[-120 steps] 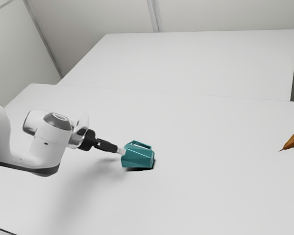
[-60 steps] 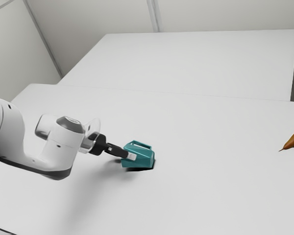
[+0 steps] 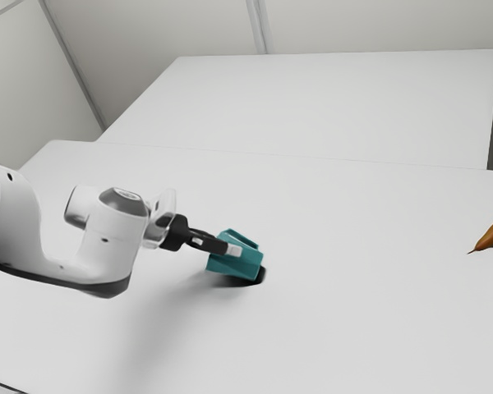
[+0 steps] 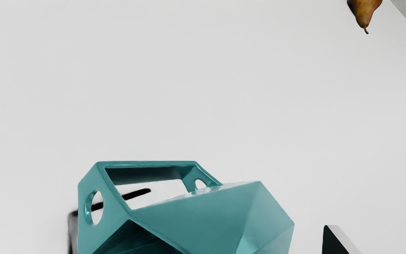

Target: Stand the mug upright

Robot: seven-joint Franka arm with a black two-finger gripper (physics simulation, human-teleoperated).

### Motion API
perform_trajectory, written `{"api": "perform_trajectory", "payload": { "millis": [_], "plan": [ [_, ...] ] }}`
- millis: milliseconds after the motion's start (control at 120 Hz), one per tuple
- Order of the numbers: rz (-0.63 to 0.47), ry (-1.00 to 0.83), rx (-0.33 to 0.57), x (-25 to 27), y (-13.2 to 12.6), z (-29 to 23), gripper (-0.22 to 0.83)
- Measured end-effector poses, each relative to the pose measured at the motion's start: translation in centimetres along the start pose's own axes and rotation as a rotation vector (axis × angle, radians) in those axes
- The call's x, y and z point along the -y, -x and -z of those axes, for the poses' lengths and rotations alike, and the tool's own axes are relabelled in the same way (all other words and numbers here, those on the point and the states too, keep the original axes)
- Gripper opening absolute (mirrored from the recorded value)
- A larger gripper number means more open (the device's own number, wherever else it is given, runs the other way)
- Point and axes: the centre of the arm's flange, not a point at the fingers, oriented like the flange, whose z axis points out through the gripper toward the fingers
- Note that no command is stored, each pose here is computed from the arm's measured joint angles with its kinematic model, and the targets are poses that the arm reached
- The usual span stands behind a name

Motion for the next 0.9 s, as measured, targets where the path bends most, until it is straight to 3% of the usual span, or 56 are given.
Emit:
{"api": "perform_trajectory", "payload": {
  "millis": [67,217,350,733,900],
  "plan": [
    [-0.001,0.004,-0.009,-0.5,-0.3,-0.2,0.23],
    [-0.008,0.012,-0.015,-1.4,-0.8,-0.8,0.01],
    [-0.006,0.003,-0.02,-1.4,-1.0,-0.7,-0.09],
    [-0.034,-0.028,-0.038,-2.1,-2.6,-0.3,-0.16],
    [-0.232,-0.063,0.072,-2.9,-5.7,1.3,-0.17]
  ]
}}
